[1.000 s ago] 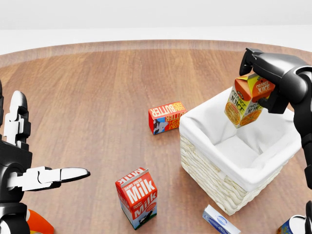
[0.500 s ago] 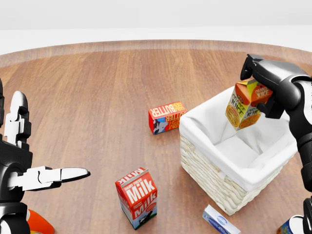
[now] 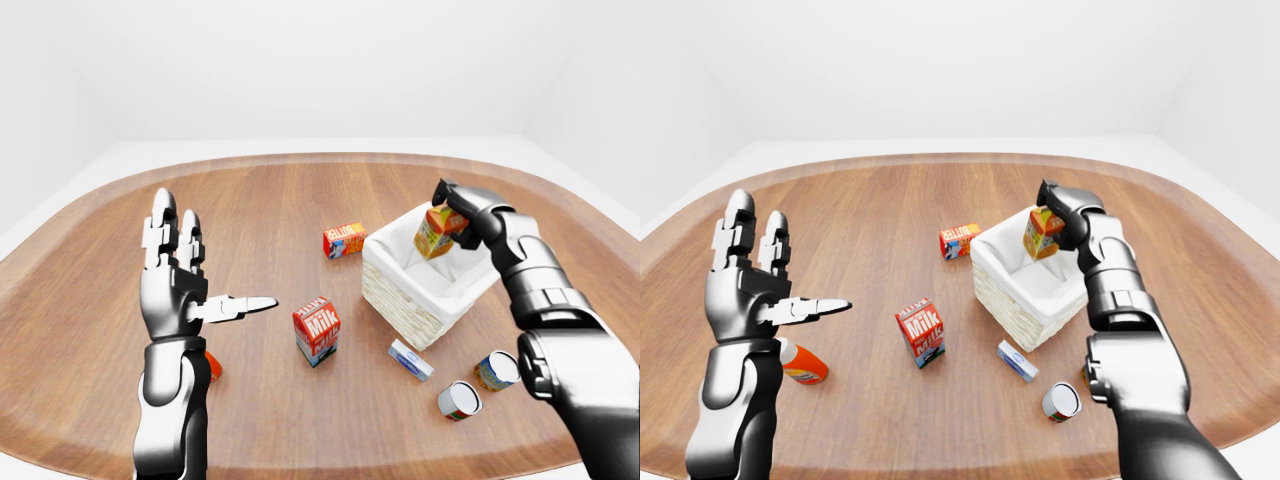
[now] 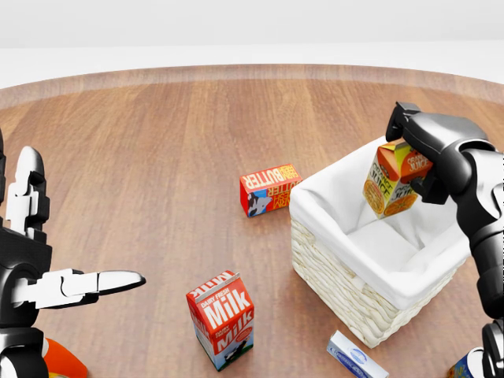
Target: Pick up the orange juice, and put it in the basket.
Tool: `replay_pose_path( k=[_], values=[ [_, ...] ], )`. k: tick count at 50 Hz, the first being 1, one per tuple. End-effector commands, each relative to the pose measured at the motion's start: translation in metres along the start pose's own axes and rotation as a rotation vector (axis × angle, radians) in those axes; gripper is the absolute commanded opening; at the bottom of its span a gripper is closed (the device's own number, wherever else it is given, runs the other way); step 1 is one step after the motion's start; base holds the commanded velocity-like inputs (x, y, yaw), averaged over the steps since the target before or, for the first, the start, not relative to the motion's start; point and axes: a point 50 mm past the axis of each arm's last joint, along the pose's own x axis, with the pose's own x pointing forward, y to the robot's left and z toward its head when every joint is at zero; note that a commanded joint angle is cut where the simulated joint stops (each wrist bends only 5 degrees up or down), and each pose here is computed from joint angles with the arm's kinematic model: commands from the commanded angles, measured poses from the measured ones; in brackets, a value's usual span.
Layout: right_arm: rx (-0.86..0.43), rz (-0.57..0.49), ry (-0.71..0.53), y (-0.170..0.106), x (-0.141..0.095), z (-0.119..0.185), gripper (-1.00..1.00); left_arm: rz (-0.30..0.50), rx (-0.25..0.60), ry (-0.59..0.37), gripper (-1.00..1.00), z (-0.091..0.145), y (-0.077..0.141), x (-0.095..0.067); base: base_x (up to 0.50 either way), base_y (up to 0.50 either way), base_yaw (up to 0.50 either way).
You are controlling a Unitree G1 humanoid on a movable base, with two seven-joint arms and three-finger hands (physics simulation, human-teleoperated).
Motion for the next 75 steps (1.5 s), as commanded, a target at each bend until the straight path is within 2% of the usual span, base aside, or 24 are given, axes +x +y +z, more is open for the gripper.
replay_pose_path(
  k=[1, 48, 75],
  values=[
    [-0.065, -0.040, 0.028, 0.002, 0.001, -0.003, -1.00, 0.001, -0.001, -0.003, 1.00, 0.001, 0.000, 0.000, 0.00, 0.00, 0.00],
    [-0.078, -0.061, 0.037, 0.043, 0.005, 0.001, -1.00, 0.001, -0.001, -0.006, 1.00, 0.001, 0.000, 0.000, 0.00, 0.00, 0.00],
    [-0.082, -0.074, 0.031, 0.055, 0.003, 0.001, -1.00, 0.001, -0.001, -0.006, 1.00, 0.001, 0.000, 0.000, 0.00, 0.00, 0.00]
  ],
)
